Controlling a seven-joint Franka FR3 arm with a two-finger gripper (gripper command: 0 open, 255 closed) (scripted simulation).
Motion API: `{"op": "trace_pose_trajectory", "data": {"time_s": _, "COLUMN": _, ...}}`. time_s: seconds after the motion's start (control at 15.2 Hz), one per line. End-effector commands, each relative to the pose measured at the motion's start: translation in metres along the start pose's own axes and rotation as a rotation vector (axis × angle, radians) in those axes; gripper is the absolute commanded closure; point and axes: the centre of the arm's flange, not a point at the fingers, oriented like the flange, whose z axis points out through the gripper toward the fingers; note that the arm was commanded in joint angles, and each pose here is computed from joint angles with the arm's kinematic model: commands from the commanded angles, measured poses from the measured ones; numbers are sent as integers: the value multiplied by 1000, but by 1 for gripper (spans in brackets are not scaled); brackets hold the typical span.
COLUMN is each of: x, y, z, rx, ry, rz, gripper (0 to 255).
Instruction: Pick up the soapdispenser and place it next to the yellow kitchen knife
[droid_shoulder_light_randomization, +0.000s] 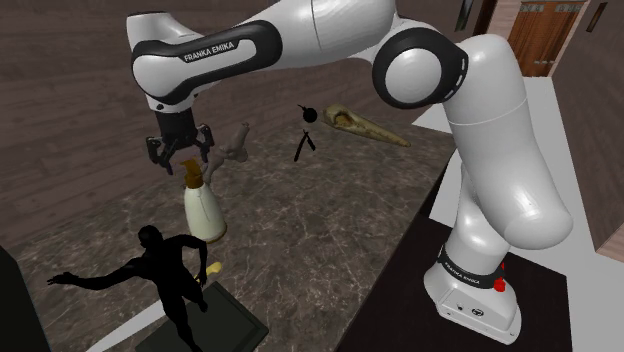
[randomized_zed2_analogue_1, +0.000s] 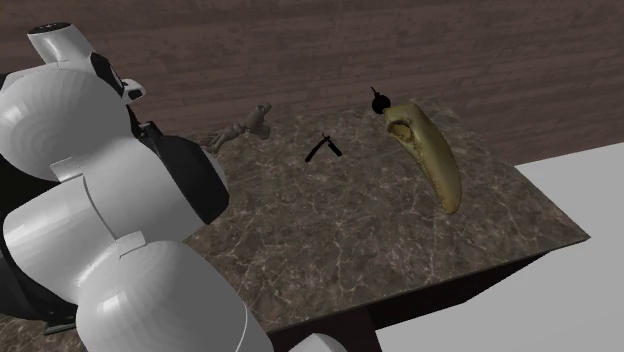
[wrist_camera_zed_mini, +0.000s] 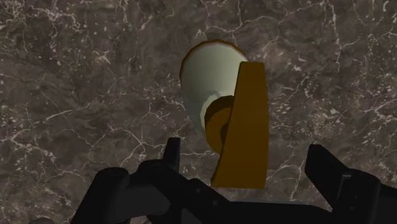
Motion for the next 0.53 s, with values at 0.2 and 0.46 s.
{"op": "trace_pose_trajectory", "data": {"time_s": 0.2, "x": 0, "y": 0, "z": -39, "rx": 0, "ry": 0, "rz": 0, "gripper": 0}}
{"op": "trace_pose_trajectory", "data": {"time_s": 0.46, "x": 0, "y": 0, "z": -50, "rx": 0, "ry": 0, "rz": 0, "gripper": 0}}
